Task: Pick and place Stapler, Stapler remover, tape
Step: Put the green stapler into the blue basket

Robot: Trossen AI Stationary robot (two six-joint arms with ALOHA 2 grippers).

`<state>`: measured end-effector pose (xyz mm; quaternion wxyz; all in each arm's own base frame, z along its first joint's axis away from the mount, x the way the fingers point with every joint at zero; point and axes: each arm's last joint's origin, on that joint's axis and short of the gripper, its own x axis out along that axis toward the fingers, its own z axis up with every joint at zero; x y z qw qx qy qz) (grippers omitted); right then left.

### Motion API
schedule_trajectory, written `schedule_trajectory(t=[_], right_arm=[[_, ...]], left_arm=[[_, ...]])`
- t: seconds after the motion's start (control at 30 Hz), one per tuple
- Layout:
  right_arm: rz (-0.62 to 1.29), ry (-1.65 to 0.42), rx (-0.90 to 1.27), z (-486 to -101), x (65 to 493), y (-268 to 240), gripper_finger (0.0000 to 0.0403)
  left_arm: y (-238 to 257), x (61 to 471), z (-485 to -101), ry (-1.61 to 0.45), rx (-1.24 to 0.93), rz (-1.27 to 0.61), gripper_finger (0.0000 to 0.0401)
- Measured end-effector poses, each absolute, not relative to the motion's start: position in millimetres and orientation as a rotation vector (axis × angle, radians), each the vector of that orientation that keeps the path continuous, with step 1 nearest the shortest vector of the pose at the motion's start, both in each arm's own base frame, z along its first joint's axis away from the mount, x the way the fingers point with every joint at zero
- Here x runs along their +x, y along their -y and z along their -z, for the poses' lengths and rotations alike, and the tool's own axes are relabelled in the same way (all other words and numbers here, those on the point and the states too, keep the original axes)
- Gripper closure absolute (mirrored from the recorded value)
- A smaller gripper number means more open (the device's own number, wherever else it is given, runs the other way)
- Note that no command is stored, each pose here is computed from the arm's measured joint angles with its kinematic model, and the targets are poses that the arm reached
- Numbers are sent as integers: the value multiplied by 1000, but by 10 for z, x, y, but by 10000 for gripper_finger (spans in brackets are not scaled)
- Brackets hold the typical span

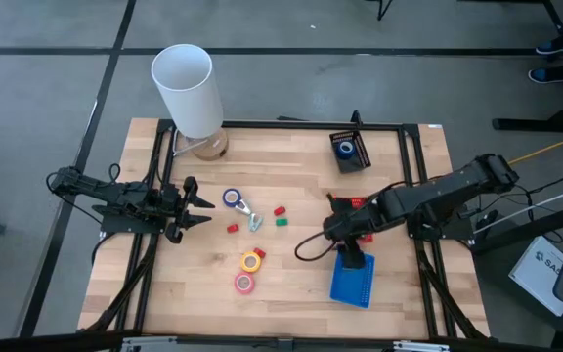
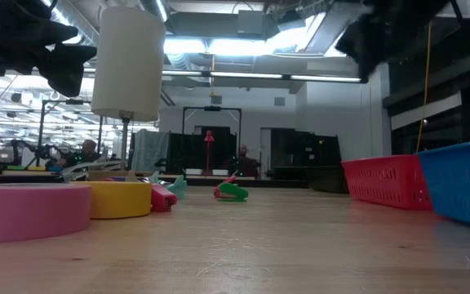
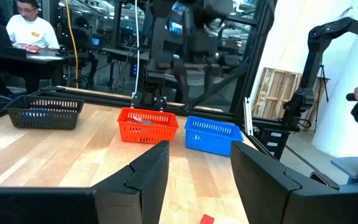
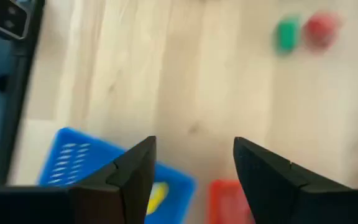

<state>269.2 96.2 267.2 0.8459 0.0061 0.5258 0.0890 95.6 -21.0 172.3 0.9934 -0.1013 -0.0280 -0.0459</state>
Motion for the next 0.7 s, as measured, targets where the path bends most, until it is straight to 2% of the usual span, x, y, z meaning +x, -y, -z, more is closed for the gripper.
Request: schedule_trajectory(t=[0.2,0.53,0.7], right_arm=[[-164,-1015,-200,-2802,2788,-832,194],[-178,-887,-305,-2872,2943,-634,194],[-179,-845,-287,-2898,2982,-614,194]], left_arm=[[210,955,-1724,56,-203,92,232],[211,955,-1723,56,-203,92,232],[210,955,-1724,56,-203,92,232]])
